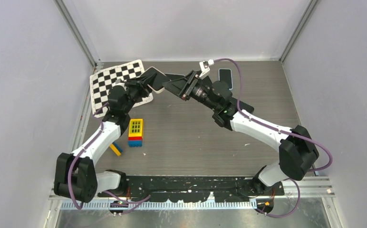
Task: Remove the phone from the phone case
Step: Remove the phone case from the phone.
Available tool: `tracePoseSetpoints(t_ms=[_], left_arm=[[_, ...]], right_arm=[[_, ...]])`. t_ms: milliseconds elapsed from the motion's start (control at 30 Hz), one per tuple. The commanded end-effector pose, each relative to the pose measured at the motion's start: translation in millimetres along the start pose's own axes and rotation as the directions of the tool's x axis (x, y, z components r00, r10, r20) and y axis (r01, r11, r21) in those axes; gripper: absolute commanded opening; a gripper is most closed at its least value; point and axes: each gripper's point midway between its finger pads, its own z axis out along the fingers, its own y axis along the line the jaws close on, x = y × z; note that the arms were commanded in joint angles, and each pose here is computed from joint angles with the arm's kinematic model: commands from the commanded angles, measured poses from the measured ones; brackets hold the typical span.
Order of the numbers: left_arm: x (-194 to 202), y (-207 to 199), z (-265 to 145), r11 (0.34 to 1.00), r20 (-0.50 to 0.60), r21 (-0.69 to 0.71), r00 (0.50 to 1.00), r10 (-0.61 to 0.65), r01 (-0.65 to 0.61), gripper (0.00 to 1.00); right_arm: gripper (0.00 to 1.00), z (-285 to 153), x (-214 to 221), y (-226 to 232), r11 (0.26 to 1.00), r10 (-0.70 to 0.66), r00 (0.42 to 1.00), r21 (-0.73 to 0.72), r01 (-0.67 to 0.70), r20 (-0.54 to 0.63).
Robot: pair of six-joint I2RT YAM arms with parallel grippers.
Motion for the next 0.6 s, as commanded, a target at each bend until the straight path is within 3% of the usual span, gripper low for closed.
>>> tracePoseSetpoints(t_ms=[0, 67, 367, 567], left_arm=[[76, -96, -34, 0.94, -0.269, 0.339, 0.953, 0.14, -0.042, 0.0], [88, -102, -33, 0.931, -0.308, 0.357, 0.931, 0.196, -0.078, 0.0], [123, -106, -40, 0.876, -0.397, 0.43, 0.825, 0.403, -0.22, 0.0], [150, -106, -56, 0.823, -0.495, 0.486, 0.684, 0.536, -0.293, 0.0]], right_arm=[[0.57, -2, 1, -100, 0.925, 0.079, 0.994, 0.366, -0.1, 0.071], [0.58, -6, 7, -119, 0.886, 0.111, 0.992, 0.445, -0.13, 0.067], [0.59, 0, 6, -119, 0.885, 0.146, 0.988, 0.441, -0.15, 0.044], [0.54, 2, 2, -110, 0.907, 0.124, 0.992, 0.407, -0.111, -0.007]])
